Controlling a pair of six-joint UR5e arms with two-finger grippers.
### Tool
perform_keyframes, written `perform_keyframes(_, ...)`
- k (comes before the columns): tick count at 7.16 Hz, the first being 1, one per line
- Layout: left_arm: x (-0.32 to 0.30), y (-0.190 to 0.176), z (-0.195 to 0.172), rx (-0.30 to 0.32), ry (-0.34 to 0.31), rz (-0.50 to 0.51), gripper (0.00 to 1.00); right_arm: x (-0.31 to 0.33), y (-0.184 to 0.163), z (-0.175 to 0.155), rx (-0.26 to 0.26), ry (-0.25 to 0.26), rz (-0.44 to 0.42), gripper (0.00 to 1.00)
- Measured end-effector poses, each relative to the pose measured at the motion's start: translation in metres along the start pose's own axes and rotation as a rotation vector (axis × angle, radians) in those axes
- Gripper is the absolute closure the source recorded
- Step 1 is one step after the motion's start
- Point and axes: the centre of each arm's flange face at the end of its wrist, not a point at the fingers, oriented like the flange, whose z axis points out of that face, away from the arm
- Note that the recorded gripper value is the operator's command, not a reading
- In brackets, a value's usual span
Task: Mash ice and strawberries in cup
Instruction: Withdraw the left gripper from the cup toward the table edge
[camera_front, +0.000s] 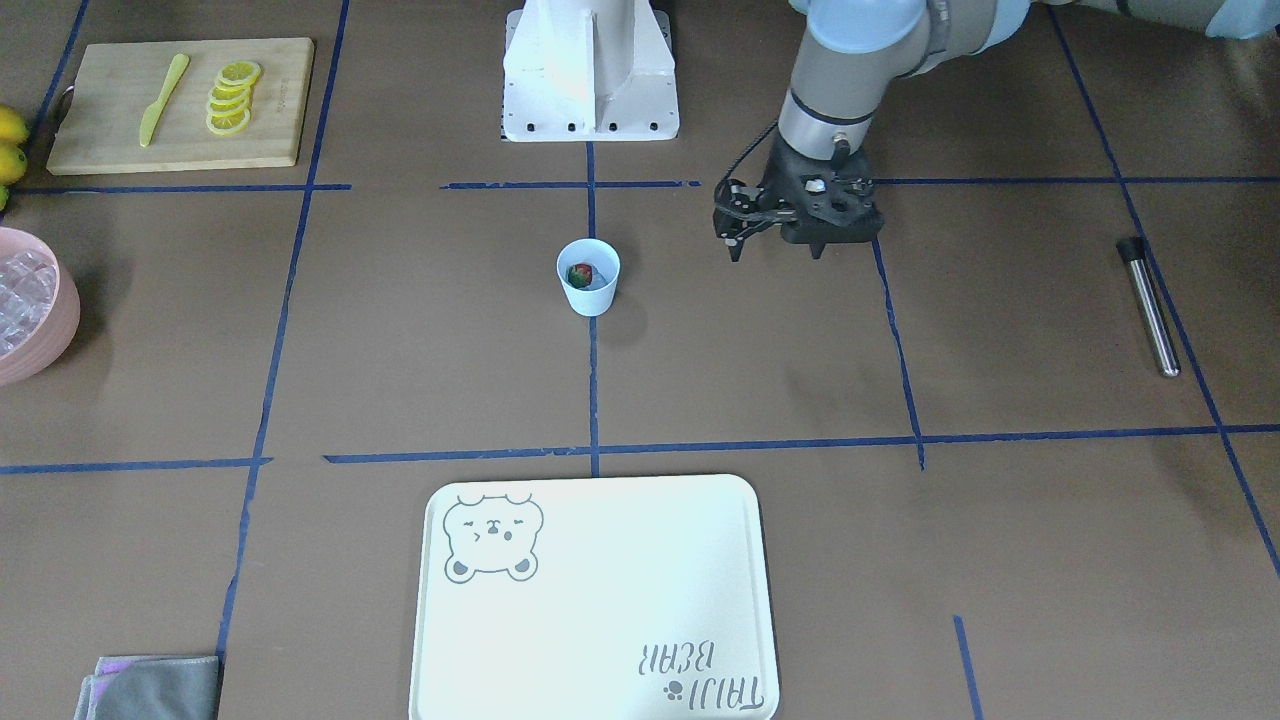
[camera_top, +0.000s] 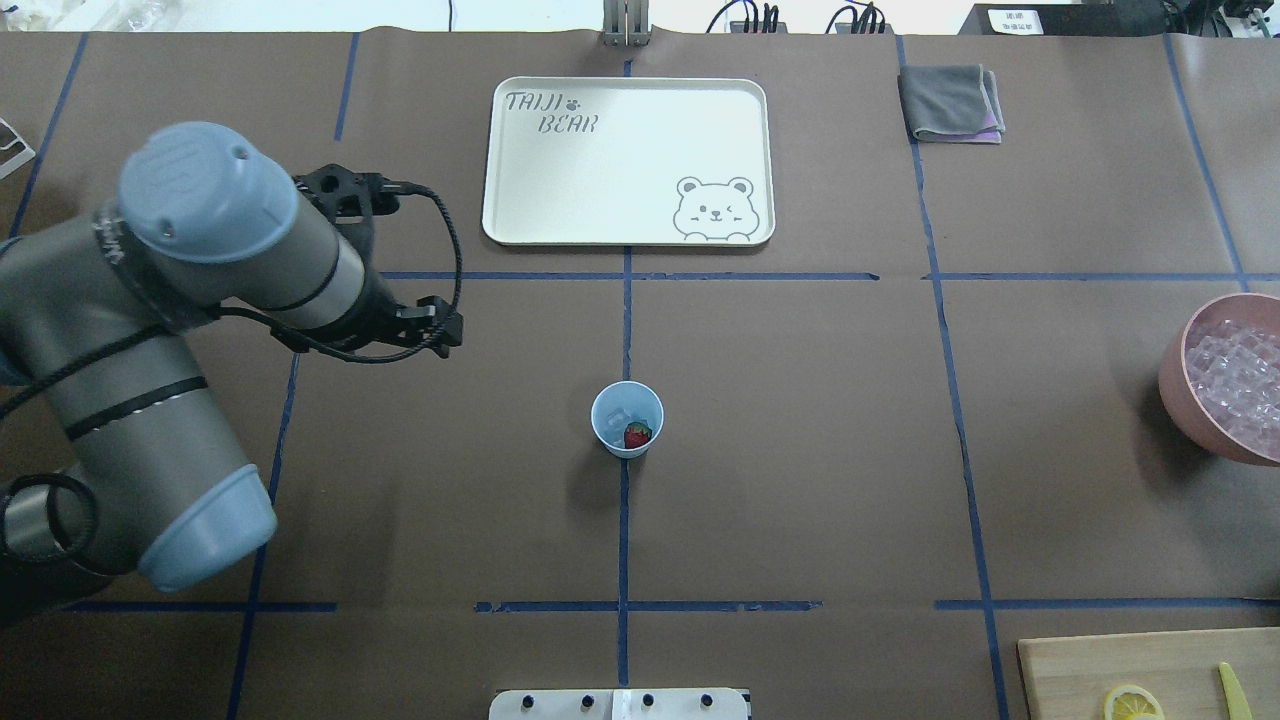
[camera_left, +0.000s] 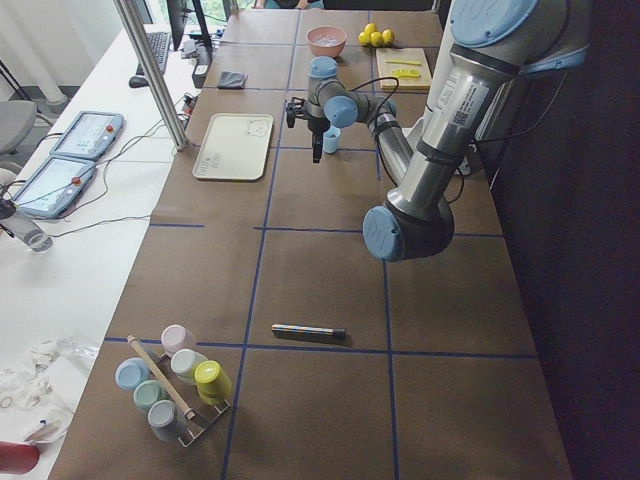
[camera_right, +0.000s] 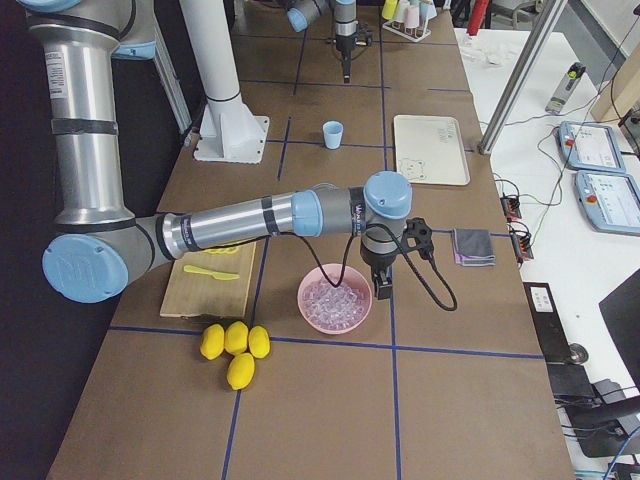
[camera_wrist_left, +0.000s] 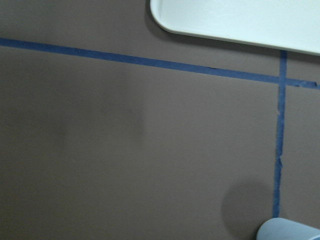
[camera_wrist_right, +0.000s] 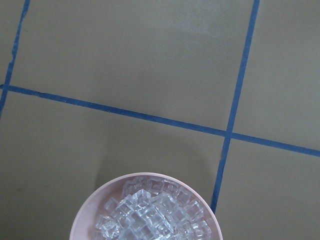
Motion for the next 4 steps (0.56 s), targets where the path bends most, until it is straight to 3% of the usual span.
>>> perform_keyframes(4,-0.173,-0.037,-0.018,-0.04,-0.082,0.129,0.0,0.012,0.003,-0.002,0.002,0.001,0.026,0.01)
